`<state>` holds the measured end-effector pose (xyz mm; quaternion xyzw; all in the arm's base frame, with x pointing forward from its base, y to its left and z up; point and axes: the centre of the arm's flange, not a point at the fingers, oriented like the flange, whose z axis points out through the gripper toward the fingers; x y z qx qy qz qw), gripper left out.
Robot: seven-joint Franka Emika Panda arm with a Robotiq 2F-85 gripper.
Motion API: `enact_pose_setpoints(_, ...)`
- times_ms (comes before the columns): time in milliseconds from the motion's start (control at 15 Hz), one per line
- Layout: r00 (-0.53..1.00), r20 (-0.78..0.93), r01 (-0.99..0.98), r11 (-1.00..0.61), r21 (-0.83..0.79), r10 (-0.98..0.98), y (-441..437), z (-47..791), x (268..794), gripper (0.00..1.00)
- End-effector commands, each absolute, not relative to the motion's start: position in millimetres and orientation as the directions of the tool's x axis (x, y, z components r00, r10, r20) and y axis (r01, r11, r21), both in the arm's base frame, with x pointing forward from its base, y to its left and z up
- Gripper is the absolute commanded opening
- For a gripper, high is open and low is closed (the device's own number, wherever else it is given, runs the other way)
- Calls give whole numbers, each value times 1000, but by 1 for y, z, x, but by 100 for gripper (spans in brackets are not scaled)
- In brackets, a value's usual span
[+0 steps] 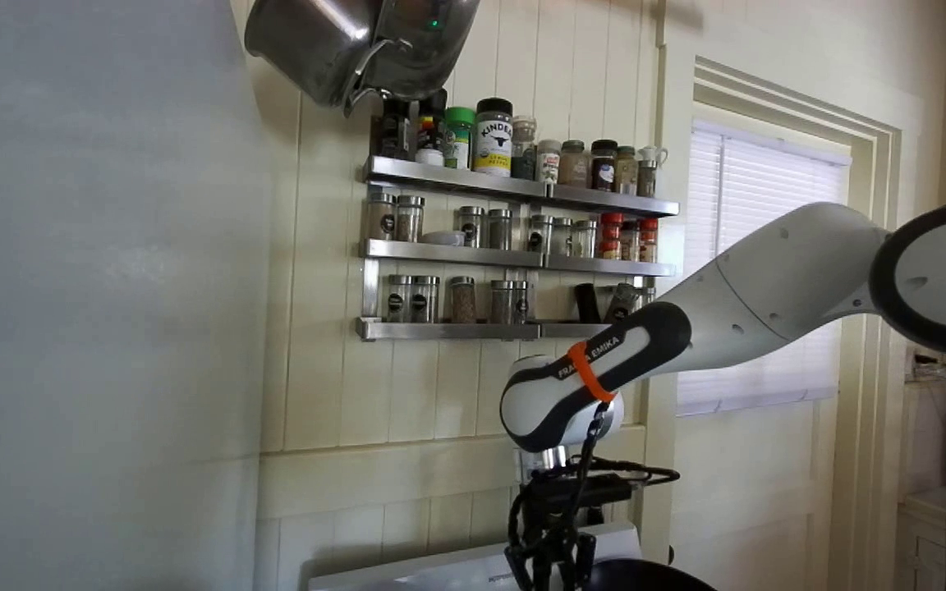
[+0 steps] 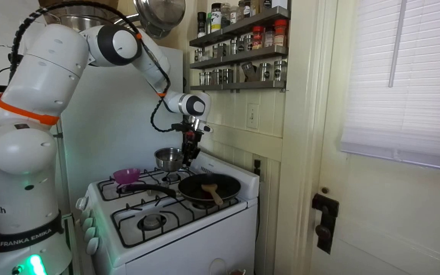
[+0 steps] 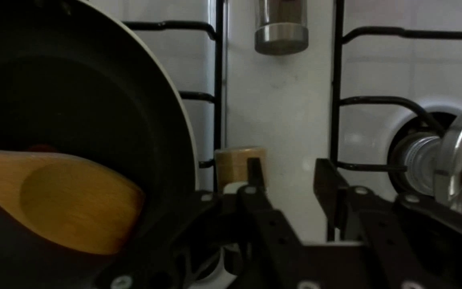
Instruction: Remove one container from the bottom right rack and put it on the stove
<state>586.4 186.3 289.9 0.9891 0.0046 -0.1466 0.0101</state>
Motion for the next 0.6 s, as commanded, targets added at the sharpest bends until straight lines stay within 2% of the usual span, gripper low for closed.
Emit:
enact_pose_setpoints(0, 959, -278, -38, -996, 86, -60, 182, 329, 547, 73)
enact_pose_setpoints(267, 964, -148, -202, -970, 136, -221, 173, 357, 518, 100)
enact_pose_setpoints(533, 938, 1, -343, -929, 139, -346, 156, 385, 471, 100)
